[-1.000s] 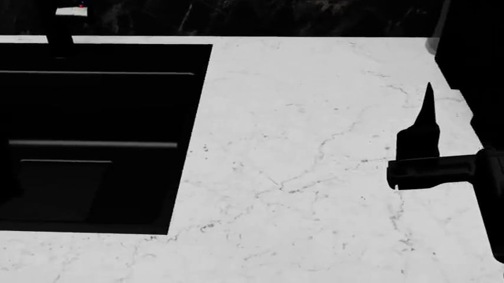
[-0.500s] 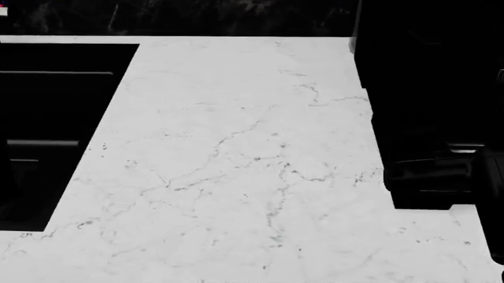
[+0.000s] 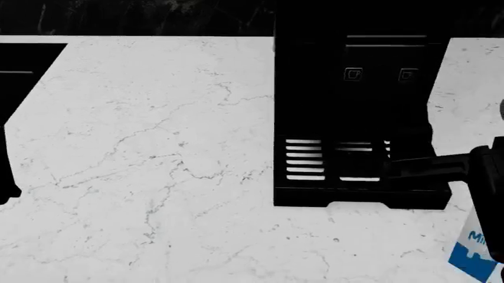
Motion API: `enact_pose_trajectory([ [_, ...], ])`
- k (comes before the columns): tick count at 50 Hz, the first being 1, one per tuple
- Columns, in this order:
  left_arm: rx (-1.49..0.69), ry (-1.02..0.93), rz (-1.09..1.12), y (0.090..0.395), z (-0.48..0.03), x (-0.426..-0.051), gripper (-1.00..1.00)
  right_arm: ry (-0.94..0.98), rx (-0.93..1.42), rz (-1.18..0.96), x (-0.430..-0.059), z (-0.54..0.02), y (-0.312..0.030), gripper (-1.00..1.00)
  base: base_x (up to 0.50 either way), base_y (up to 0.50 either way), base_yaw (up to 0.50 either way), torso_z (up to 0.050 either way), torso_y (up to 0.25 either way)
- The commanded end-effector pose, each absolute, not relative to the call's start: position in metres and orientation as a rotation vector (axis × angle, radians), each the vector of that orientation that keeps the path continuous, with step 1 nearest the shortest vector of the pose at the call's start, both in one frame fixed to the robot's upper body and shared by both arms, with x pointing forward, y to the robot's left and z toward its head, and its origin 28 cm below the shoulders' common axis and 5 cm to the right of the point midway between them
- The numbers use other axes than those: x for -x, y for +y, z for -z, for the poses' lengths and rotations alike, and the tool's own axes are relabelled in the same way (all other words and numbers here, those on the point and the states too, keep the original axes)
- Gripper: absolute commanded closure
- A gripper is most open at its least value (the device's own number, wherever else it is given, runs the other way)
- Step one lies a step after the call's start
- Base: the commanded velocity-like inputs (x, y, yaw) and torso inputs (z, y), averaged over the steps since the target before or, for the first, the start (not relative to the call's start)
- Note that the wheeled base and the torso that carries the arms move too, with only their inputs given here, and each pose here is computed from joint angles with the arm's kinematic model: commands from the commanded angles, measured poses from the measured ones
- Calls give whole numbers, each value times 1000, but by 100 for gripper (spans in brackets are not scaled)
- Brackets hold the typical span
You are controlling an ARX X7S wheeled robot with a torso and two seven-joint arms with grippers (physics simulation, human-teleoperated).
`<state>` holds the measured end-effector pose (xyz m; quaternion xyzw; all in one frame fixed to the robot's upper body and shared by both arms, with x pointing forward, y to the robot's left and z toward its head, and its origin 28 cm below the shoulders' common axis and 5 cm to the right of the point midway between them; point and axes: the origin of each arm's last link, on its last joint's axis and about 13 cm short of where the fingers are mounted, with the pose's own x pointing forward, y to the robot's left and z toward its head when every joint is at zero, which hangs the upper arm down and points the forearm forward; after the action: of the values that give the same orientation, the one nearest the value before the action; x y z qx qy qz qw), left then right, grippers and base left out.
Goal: Place the eggs and milk next to the bowl.
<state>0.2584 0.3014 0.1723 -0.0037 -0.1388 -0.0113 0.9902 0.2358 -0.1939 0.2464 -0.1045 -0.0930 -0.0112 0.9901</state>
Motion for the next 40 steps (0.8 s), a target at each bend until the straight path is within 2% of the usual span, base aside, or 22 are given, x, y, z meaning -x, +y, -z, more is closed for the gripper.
enact_pose_trajectory([
  [1,16,-275,27,302,-170,-255,-100,-176,215,23,-234,-246,-195,-100,0,-500,0,0,0],
  [29,15,-277,22,303,-170,-255,-100,-171,218,12,-234,-245,-194,-100,-1,-498,0,0,0],
  [40,16,-276,22,304,-169,-256,-100,-165,208,5,-236,-244,-193,-100,21,0,0,0,0],
])
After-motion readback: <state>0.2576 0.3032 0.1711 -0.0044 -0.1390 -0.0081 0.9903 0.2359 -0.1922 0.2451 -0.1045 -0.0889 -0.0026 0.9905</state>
